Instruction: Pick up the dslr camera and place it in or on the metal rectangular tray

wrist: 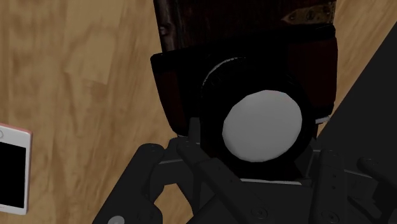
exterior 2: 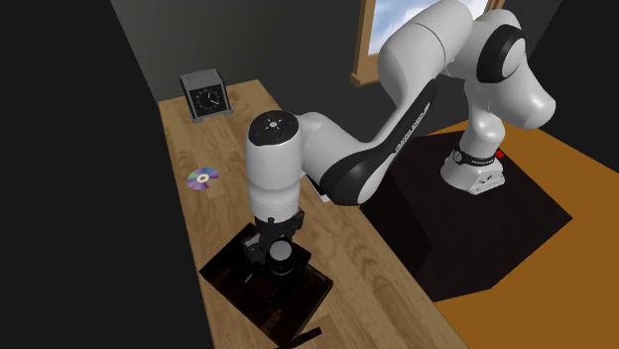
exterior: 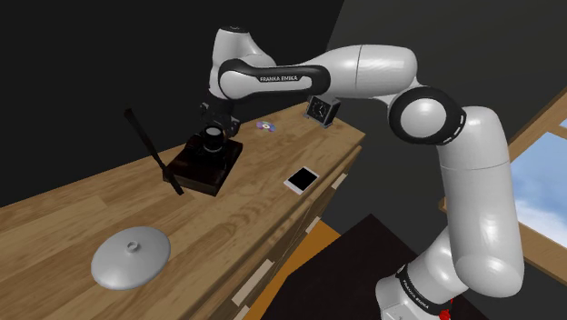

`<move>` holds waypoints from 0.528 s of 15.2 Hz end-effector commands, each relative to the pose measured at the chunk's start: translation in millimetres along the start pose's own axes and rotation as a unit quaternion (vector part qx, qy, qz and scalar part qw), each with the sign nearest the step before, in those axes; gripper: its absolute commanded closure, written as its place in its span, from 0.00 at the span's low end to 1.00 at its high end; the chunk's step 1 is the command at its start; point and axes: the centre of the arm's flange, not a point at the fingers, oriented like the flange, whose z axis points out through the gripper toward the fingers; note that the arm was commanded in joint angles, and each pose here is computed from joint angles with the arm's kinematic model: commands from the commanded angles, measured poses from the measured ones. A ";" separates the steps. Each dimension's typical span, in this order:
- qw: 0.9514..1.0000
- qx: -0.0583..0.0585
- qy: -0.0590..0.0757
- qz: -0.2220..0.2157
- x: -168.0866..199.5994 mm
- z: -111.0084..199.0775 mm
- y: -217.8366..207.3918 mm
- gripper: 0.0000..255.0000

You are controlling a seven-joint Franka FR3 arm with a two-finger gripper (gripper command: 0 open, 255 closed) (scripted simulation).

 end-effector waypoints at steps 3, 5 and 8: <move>1.000 0.000 0.000 0.000 0.5 -17.8 -1.1 1.00; 1.000 0.000 0.000 0.000 1.1 -28.3 -1.7 1.00; 1.000 0.000 0.000 0.000 2.0 -44.1 -2.7 1.00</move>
